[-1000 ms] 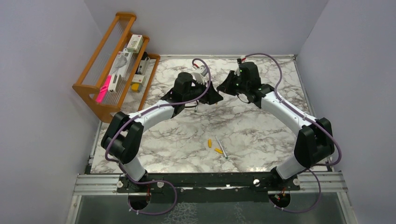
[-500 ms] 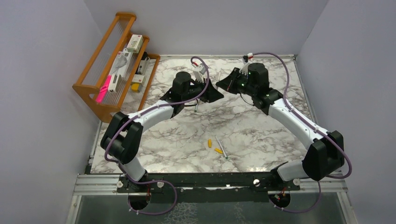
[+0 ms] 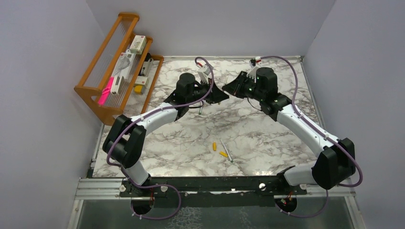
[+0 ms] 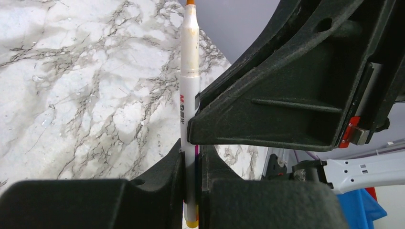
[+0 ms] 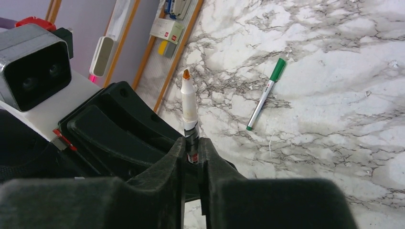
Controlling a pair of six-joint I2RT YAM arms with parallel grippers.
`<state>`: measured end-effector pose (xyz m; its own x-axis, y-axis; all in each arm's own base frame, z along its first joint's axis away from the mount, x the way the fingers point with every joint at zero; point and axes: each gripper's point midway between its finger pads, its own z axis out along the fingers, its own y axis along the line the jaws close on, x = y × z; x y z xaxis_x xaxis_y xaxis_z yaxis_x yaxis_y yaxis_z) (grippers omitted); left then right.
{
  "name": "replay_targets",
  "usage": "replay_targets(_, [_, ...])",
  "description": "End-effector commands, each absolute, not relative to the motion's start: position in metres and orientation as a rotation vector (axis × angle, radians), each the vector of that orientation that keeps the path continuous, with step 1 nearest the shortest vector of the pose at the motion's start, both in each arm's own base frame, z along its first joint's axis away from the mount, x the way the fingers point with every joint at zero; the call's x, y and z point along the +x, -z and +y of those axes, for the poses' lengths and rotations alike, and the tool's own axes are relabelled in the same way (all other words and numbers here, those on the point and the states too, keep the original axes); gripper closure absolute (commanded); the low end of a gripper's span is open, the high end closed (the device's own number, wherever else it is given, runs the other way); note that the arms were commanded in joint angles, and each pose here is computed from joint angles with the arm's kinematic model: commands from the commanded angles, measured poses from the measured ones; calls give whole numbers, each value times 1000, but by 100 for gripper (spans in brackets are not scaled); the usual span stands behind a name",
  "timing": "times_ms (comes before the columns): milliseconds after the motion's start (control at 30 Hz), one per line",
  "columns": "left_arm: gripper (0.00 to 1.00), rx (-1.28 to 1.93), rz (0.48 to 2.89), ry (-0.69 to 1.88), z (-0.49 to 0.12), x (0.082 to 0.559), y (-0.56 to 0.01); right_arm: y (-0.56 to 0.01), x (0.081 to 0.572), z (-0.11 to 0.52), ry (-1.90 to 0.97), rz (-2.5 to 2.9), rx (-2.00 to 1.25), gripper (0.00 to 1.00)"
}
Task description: Insert the pens into the pen caps
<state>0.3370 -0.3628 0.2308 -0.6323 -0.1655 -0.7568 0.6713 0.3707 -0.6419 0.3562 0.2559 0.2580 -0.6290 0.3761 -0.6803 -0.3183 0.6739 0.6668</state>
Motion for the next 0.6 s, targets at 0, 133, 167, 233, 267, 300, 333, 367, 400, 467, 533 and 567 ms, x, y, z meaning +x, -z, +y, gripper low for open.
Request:
replay_targets(0, [100,509,1757,1369,-364,337,-252,-286,359,249,-962,1945,32,79])
replay_targets(133, [100,477,1779,1342,-348,349,-243,-298,365,234,-855,1926,53,59])
replay_targets(167, [100,461,1785,1330,-342,354,-240,-298,365,230,-833,1926,57,57])
replay_targets(233, [100,421,1799,1302,-325,365,-234,-296,362,223,-788,1934,50,55])
replay_targets(267, [100,406,1803,1292,-318,369,-233,-293,360,220,-766,1942,36,54])
replay_targets(300, [100,391,1807,1283,-310,373,-231,-286,357,217,-737,1959,4,54])
replay_targets(333, [100,376,1814,1272,-304,377,-230,-277,353,214,-706,1985,-32,55])
replay_targets(367, [100,364,1824,1262,-299,380,-227,-266,349,212,-677,2021,-66,58])
replay_targets(400, [100,359,1835,1249,-295,382,-225,-254,344,209,-650,2064,-98,60])
replay_targets(467, [100,360,1874,1212,-289,385,-217,-227,330,208,-620,2165,-155,61])
replay_targets(533, [100,374,1918,1160,-284,386,-208,-203,311,214,-569,2245,-223,61])
replay_targets(567, [100,378,1938,1140,-283,385,-203,-191,301,219,-536,2277,-265,61])
